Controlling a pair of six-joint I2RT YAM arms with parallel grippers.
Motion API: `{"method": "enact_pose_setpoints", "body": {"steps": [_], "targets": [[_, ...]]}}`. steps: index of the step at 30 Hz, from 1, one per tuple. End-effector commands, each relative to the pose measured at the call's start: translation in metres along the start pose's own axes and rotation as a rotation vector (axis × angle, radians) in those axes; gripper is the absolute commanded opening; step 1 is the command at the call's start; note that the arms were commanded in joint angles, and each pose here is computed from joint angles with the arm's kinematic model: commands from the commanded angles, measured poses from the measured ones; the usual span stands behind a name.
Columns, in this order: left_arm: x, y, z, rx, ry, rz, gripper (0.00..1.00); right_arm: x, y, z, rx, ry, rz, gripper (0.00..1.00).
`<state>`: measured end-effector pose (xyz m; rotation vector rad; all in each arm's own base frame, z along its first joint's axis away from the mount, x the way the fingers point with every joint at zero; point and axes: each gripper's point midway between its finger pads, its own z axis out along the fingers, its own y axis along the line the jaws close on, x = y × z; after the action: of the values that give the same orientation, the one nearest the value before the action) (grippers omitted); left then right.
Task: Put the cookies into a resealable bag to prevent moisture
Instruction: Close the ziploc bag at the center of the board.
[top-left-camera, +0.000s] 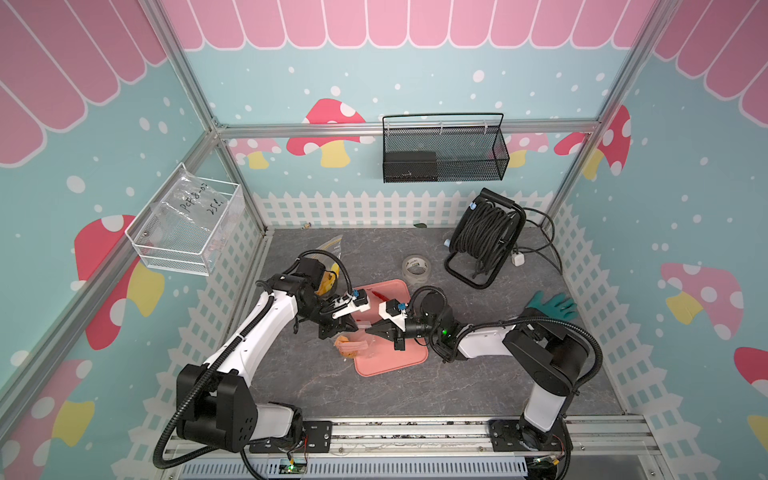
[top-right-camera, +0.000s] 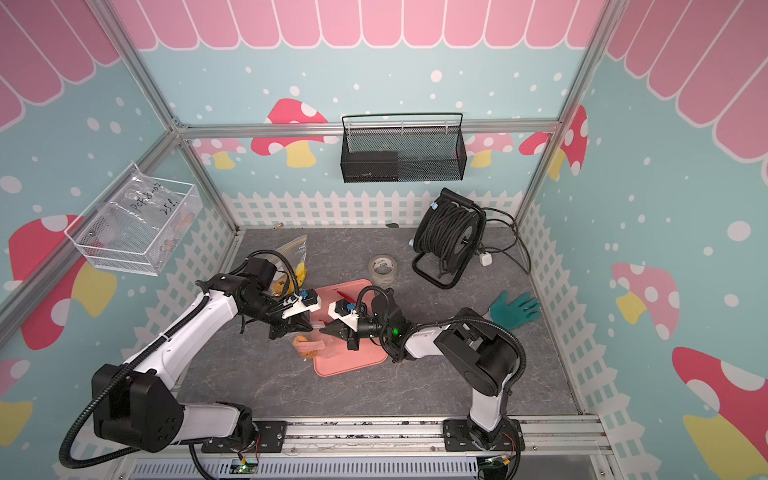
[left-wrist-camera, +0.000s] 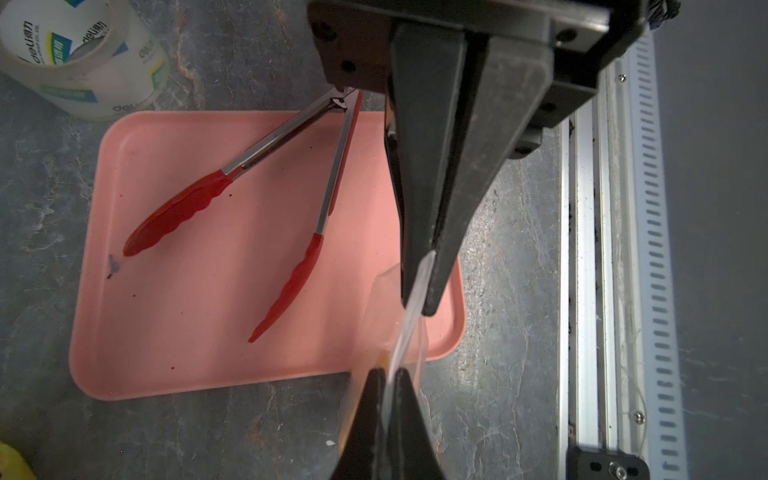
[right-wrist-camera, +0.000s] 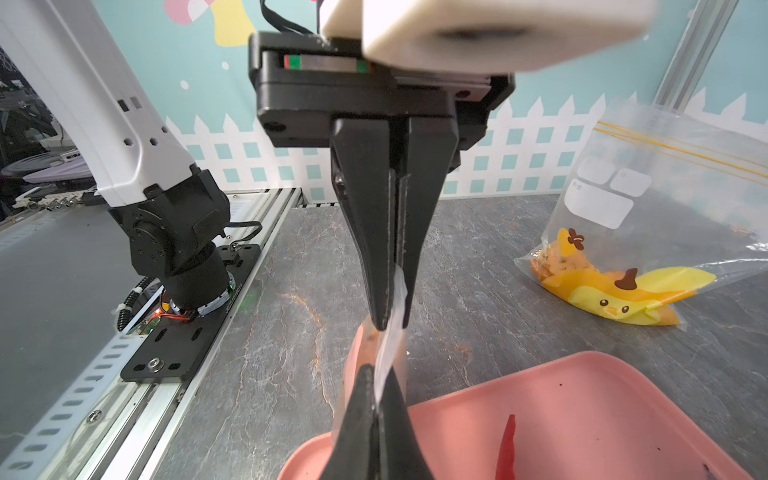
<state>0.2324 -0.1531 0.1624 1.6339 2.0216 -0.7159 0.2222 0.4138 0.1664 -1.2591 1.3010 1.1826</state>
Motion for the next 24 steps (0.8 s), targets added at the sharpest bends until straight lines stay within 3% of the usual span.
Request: {"method": "enact_pose_setpoints", "body": {"steps": [1, 2, 3, 4, 6, 7, 9, 10, 13, 14, 15, 16, 18, 19, 21, 24], "targets": [[-0.001, 0.004, -0.010, -0.009, 0.012, 0.012, 0.00, -0.013, 0.001, -0.007, 0.000, -0.028, -0.040, 0.00], [0.000, 0.005, -0.011, -0.015, 0.016, 0.009, 0.02, -0.013, 0.000, -0.007, 0.003, -0.029, -0.040, 0.00], [0.002, 0.005, -0.010, -0.017, 0.024, 0.008, 0.17, -0.014, 0.000, -0.008, 0.004, -0.030, -0.041, 0.00], [0.003, 0.006, -0.010, -0.023, 0.032, 0.008, 0.26, -0.014, 0.000, -0.009, 0.003, -0.031, -0.041, 0.00], [0.004, 0.007, -0.010, -0.024, 0.034, 0.005, 0.27, -0.014, -0.001, -0.010, 0.006, -0.031, -0.040, 0.00], [0.005, 0.008, -0.010, -0.021, 0.036, 0.001, 0.22, -0.013, 0.000, -0.010, 0.005, -0.029, -0.038, 0.00], [0.007, 0.009, -0.009, -0.017, 0.039, -0.006, 0.03, -0.013, 0.000, -0.011, 0.005, -0.029, -0.036, 0.00], [0.007, 0.009, -0.008, -0.011, 0.042, -0.007, 0.00, -0.013, 0.000, -0.011, 0.006, -0.031, -0.037, 0.00], [0.009, 0.010, -0.009, -0.002, 0.053, -0.020, 0.00, -0.013, -0.001, -0.014, 0.017, -0.030, -0.035, 0.00], [0.012, 0.011, -0.009, -0.005, 0.062, -0.026, 0.02, -0.014, -0.002, -0.014, 0.019, -0.031, -0.036, 0.00], [0.015, 0.012, -0.009, -0.012, 0.077, -0.027, 0.17, -0.014, -0.002, -0.015, 0.020, -0.031, -0.034, 0.00], [0.018, 0.012, -0.010, -0.019, 0.092, -0.028, 0.26, -0.014, -0.002, -0.016, 0.021, -0.031, -0.034, 0.00], [0.021, 0.013, -0.011, -0.028, 0.101, -0.027, 0.28, -0.015, -0.001, -0.017, 0.021, -0.033, -0.033, 0.00], [0.022, 0.013, -0.012, -0.030, 0.099, -0.028, 0.25, -0.015, -0.001, -0.018, 0.023, -0.033, -0.033, 0.00], [0.024, 0.015, -0.013, -0.034, 0.096, -0.038, 0.03, -0.014, -0.001, -0.019, 0.025, -0.032, -0.030, 0.00], [0.026, 0.016, -0.014, -0.036, 0.095, -0.045, 0.00, -0.014, -0.002, -0.021, 0.030, -0.032, -0.028, 0.00]]}}
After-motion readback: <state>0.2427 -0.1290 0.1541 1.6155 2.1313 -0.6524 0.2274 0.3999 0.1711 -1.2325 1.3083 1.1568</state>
